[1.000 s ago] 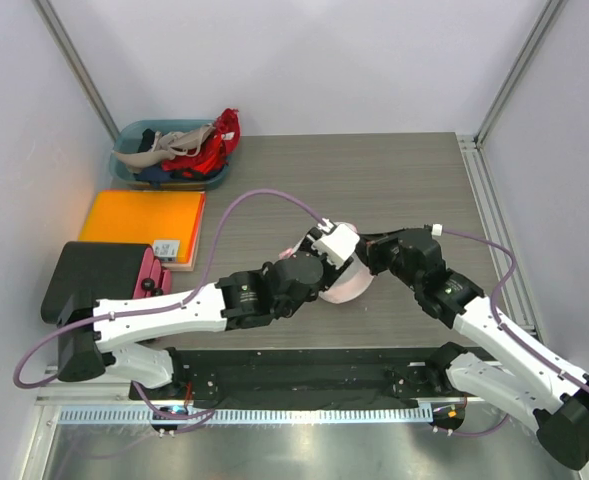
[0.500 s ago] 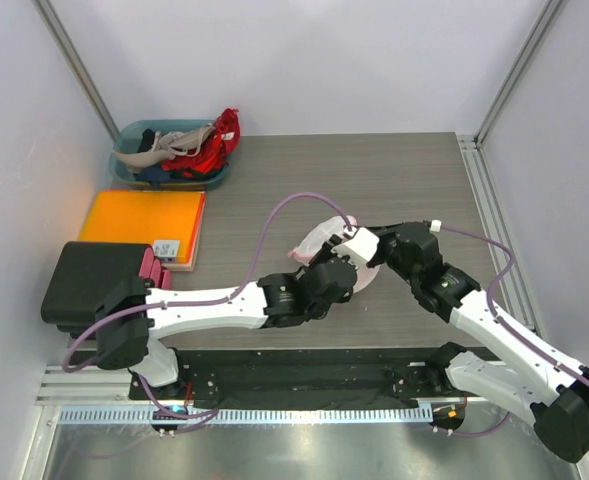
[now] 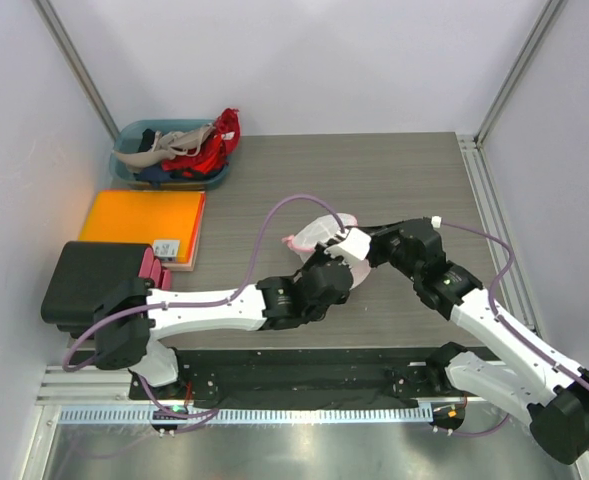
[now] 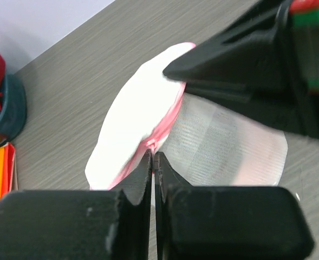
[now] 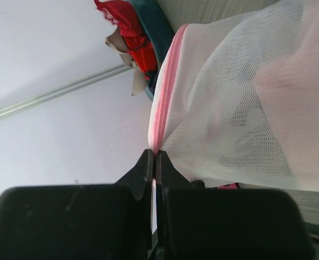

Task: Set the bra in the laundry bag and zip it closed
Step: Zip the zipper on the laundry bag.

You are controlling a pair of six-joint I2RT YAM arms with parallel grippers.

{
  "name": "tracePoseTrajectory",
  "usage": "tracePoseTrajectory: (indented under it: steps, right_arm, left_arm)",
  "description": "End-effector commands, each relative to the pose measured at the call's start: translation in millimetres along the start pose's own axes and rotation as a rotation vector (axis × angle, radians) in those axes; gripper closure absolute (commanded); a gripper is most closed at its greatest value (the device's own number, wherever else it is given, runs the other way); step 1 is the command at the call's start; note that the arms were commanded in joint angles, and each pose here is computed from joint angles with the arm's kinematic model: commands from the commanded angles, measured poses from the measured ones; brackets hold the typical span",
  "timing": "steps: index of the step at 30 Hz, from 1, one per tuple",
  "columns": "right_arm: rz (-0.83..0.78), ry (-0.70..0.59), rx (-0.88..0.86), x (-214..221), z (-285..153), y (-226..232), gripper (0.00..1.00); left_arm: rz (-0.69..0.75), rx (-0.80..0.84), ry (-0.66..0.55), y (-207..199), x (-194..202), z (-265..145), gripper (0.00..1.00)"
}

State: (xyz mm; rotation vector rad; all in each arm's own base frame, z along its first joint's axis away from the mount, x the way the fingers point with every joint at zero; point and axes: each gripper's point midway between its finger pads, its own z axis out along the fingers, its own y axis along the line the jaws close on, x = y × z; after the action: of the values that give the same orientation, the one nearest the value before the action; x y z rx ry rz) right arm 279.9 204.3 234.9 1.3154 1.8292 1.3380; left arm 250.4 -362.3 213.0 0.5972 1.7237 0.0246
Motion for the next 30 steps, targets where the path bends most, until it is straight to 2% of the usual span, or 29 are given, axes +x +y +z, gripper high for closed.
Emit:
tracePoseTrajectory:
  steps: [1, 3, 4, 8, 12, 13, 15, 16, 17, 19, 25, 26, 27, 28, 29, 30]
  right_arm:
    - [-0.045, 0.04, -0.147, -7, -17, 49, 0.99]
    - [-0.081, 0.077, -0.129, -11, -13, 45, 0.99]
    - [-0.089, 0.092, -0.118, -13, -11, 42, 0.99]
    - [-0.116, 0.186, -0.113, -11, -2, 31, 0.99]
    - [-0.169, 0.296, -0.167, 2, 0, 37, 0.99]
    - [-0.199, 0.368, -0.214, 12, -5, 46, 0.99]
    - [-0.244, 0.459, -0.194, 20, 6, 43, 0.99]
    - [-0.319, 0.55, -0.229, 32, 1, 44, 0.99]
    - [-0.358, 0.578, -0.228, 34, 4, 48, 0.99]
    - [-0.44, 0.612, -0.172, 34, 17, 30, 0.98]
    - [-0.659, 0.641, -0.033, 35, 42, 9, 0.77]
    - [-0.711, 0.621, -0.029, 37, 45, 15, 0.68]
    - [-0.718, 0.612, 0.059, 32, 42, 2, 0.64]
    - [-0.758, 0.581, 0.072, 27, 38, 3, 0.6]
    - [-0.798, 0.55, 0.085, 20, 35, -1, 0.47]
    - [-0.829, 0.458, 0.163, 3, 35, -11, 0.4]
  left_arm:
    - [-0.038, 0.035, -0.025, 22, 3, -18, 1.0]
    - [-0.05, 0.065, -0.04, 31, 2, -29, 1.0]
    - [-0.031, 0.071, -0.026, 33, 17, -32, 1.0]
    - [-0.066, 0.042, -0.018, 55, 34, -45, 1.0]
    - [-0.085, 0.031, 0.017, 71, 58, -52, 1.0]
    - [-0.111, 0.043, 0.006, 74, 56, -56, 1.0]
    - [-0.12, 0.153, -0.002, 63, 58, -61, 1.0]
    - [-0.143, 0.204, -0.039, 62, 48, -69, 1.0]
    - [-0.16, 0.235, -0.06, 60, 43, -72, 1.0]
    - [-0.165, 0.297, -0.088, 55, 33, -79, 1.0]
    - [-0.208, 0.437, -0.178, 28, -7, -80, 1.0]
    - [-0.209, 0.432, -0.164, 22, -9, -72, 1.0]
    - [-0.215, 0.443, -0.162, 18, -12, -69, 1.0]
    - [-0.227, 0.443, -0.161, 14, -14, -65, 1.0]
    - [-0.222, 0.443, -0.15, 8, -14, -59, 1.0]
    - [-0.221, 0.446, -0.149, 4, -14, -56, 1.0]
